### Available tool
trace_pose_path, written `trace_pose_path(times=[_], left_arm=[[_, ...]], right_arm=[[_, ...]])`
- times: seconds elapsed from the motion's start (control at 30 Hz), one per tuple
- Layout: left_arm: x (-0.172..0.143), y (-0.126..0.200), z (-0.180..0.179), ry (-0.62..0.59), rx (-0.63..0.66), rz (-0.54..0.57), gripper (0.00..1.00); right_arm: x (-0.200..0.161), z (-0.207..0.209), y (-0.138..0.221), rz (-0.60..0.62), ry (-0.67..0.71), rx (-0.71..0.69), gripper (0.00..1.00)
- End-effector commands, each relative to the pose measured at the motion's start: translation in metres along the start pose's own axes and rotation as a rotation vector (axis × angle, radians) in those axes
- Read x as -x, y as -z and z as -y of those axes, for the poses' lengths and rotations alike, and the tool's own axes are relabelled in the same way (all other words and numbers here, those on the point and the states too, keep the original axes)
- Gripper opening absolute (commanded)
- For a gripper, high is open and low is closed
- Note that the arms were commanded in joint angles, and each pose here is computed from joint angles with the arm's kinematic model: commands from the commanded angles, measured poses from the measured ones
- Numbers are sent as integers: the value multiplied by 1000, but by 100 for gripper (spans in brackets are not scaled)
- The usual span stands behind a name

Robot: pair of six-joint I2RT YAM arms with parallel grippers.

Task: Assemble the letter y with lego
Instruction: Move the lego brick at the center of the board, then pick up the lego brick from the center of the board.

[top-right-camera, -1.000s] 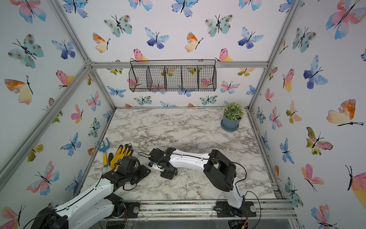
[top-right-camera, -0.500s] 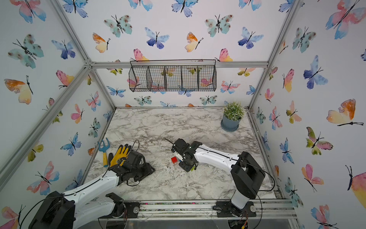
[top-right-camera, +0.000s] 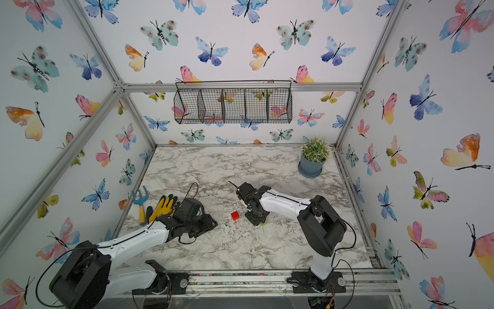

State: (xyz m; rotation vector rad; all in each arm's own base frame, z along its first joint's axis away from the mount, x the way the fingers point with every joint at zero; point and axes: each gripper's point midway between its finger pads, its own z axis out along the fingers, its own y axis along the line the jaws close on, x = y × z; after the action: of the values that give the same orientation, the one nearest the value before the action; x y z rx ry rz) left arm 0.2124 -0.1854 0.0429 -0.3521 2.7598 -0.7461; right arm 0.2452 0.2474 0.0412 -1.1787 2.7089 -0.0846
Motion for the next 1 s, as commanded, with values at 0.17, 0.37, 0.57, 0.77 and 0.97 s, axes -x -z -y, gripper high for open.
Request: trace_pose_path(times=[0.17,0.37,0.57,0.77,0.97], left_arm=[[-2,-2,0,-16,-2,-8,55],[-3,-2,-1,-15,2,-8,55],[-3,-1,-3,-14,9,-6,55],[-4,-3,-4,-13,14,-11,55],[-4,-4,-4,-13,17,-14,54]], right_arm=[[-6,1,-9,-10,-35,-7,56],[-4,-5,-21,-14,-44,14,55],[-3,-8,-26,-17,-46,33,45],[-3,-7,-24,-18,-49,26,46],[4,-7,-13,16,-58,35,48]])
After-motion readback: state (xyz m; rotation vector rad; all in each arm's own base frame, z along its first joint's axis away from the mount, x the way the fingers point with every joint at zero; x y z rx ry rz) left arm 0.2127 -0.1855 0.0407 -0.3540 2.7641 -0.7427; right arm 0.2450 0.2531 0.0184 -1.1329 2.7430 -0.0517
